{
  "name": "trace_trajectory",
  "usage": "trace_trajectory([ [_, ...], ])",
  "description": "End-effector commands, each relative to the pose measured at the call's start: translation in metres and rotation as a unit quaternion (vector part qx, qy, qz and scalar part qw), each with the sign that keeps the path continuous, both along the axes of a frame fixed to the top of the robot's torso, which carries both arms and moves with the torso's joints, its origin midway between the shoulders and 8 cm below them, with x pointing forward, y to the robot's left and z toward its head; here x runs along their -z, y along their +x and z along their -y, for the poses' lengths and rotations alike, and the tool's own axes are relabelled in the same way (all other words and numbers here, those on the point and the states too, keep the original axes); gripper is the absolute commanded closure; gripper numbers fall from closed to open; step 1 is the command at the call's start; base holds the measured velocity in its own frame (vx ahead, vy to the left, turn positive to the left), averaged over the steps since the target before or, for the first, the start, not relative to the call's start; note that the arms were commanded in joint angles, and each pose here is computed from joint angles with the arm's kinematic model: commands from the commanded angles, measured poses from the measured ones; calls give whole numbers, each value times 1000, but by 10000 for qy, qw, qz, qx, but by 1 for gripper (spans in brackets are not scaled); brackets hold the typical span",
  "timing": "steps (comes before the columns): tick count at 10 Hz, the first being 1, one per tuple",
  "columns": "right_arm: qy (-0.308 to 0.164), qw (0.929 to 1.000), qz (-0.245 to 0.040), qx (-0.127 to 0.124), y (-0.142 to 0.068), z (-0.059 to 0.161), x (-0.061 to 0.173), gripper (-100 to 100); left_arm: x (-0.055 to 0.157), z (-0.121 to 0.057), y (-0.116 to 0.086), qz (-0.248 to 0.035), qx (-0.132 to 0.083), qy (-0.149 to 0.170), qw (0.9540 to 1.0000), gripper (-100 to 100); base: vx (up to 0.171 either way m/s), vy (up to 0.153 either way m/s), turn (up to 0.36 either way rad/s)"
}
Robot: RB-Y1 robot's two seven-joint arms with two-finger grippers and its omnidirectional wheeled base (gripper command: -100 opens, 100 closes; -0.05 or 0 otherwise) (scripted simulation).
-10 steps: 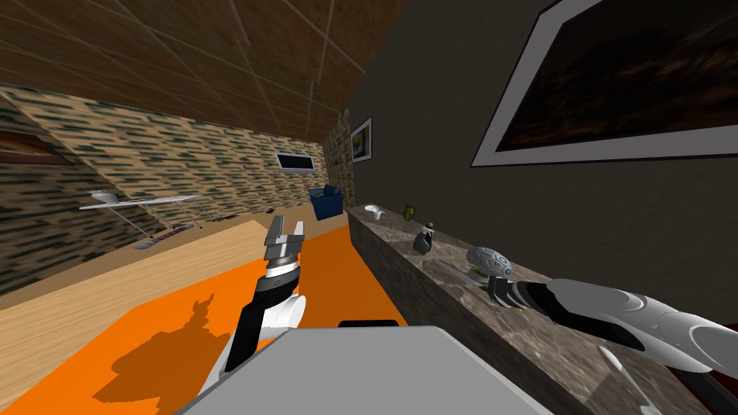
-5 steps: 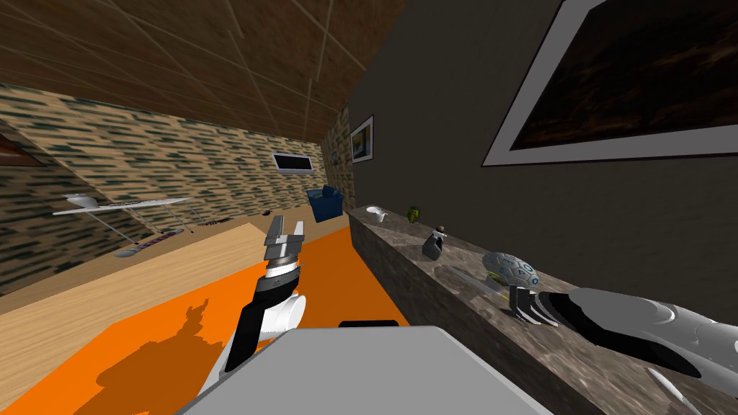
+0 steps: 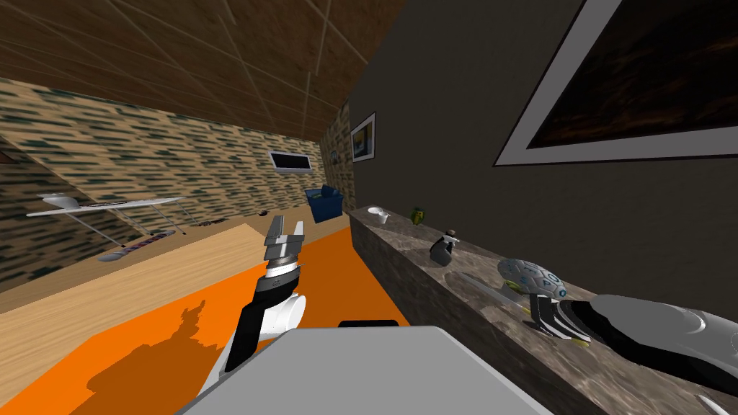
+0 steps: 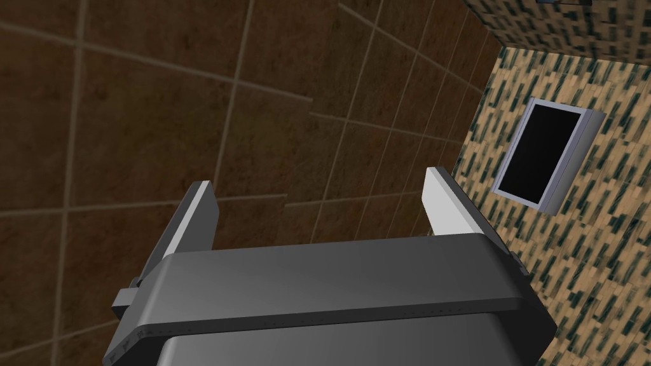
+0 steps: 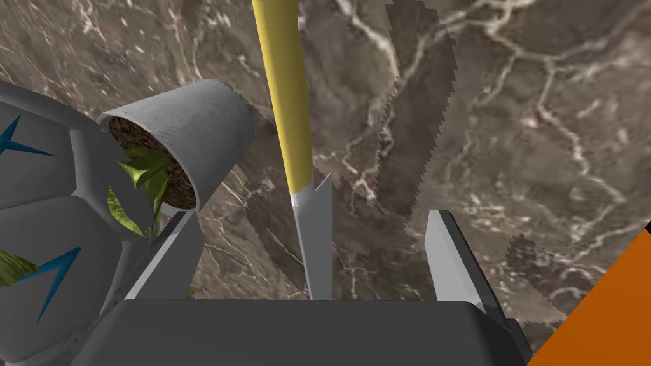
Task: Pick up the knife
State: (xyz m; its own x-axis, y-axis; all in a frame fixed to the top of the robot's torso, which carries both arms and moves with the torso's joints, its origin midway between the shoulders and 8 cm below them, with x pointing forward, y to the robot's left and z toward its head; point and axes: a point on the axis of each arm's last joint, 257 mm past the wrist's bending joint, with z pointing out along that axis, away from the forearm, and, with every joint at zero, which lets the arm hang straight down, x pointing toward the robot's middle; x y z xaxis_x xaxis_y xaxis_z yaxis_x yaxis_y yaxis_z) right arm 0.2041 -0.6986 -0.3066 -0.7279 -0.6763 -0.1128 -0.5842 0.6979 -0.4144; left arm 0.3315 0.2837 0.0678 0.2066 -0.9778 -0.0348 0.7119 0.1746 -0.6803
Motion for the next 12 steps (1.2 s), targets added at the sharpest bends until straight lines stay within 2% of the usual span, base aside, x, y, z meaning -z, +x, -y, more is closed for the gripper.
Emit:
trace_trajectory([
  [1, -245, 9996, -150, 50, -15, 19, -7, -100, 0, 0, 0, 0, 0, 0, 10000, 0, 117, 105, -55],
  [2, -343, 9992, -208, 65, -20, 26, -11, -100, 0, 0, 0, 0, 0, 0, 10000, 0, 115, 136, -29],
  [3, -261, 9995, -167, 79, -18, 21, -10, -100, 0, 0, 0, 0, 0, -1, 10000, 0, 46, 62, -14],
  [4, -282, 9994, -172, 65, -18, 22, -11, 0, 0, 0, 0, 1, 0, 0, 10000, 0, 8, 11, 1],
  [5, -293, 9994, -143, 112, -23, 24, -3, -100, 0, 0, 0, 1, 0, 0, 10000, 0, 6, -1, 60],
  [7, -293, 9994, -139, 116, -23, 24, -1, -100, 0, 0, 0, 0, 0, 0, 10000, 0, 1, -9, 42],
  [8, -297, 9994, -137, 121, -23, 25, -1, 100, 0, 0, 0, 0, 0, 0, 10000, 0, 0, 0, 0],
  [12, -297, 9994, -137, 120, -23, 25, -1, 100, 0, 0, 0, 0, 0, 0, 10000, 0, 0, 0, 0],
])
